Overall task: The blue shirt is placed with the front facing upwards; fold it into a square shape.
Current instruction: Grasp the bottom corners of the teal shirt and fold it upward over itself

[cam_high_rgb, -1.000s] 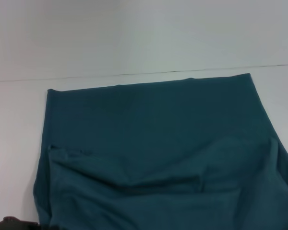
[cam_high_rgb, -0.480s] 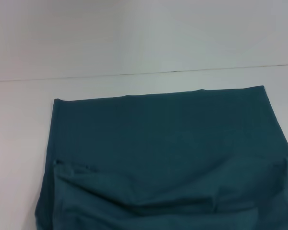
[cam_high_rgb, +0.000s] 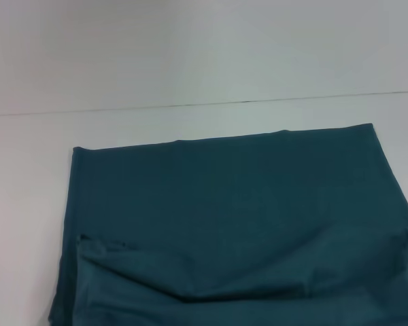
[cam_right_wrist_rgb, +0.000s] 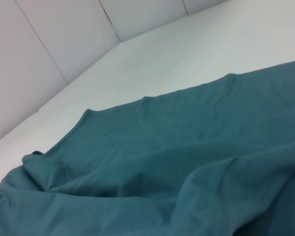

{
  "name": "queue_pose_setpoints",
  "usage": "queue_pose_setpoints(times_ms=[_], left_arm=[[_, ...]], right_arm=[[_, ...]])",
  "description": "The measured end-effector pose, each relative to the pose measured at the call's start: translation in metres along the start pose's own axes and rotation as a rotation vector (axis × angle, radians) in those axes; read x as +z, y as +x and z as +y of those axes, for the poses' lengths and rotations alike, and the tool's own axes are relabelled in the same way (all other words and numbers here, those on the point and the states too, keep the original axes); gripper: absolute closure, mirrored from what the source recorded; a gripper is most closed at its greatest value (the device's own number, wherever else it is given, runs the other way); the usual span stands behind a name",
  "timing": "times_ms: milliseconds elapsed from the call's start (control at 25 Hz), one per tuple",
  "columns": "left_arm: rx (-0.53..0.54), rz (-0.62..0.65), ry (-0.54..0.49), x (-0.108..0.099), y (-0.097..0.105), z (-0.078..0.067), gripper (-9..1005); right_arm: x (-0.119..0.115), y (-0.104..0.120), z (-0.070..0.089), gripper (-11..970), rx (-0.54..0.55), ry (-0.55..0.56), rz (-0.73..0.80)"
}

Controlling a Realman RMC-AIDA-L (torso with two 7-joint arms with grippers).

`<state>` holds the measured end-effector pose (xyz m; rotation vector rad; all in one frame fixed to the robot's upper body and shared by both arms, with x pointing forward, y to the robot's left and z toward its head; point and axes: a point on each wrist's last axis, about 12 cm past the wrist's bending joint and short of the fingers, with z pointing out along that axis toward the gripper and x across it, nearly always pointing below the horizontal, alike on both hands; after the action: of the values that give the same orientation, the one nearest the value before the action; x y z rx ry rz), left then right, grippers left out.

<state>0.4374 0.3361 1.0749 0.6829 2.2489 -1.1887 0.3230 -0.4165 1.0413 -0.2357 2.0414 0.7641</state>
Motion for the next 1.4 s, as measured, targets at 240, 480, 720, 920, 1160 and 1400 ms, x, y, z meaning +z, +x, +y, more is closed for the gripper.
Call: queue_pose_setpoints(times_ms=[240,480,720,920,1160,1400], left_arm=[[0.013,-0.024,0.002,-0.003,-0.005,0.000,992],[0.075,-0.132,-0.020,-0.011,-0.031,0.006,992],[0.132,-0.199,-0.075,-0.002,-0.074,0.018,992],[0.136,-0.238,-0.143,0.021,-0.112,0.035,992],[0.133,-0.231,-0.280,0.064,-0.147,0.056,992],[0.122,-0.255,-0.415,0.087,-0.169,0.070,992]], right_arm=[[-0.001,-0.009,-0.004,924,-0.011,0.008,-0.039],[0.009,-0.034,-0.016,924,-0.041,0.012,-0.097],[0.042,-0.069,-0.033,924,-0.071,0.022,-0.123],[0.079,-0.095,-0.048,924,-0.071,0.064,-0.141],[0.130,-0.124,-0.060,924,-0.094,0.139,-0.142],[0.175,-0.154,-0.063,922,-0.142,0.201,-0.116]])
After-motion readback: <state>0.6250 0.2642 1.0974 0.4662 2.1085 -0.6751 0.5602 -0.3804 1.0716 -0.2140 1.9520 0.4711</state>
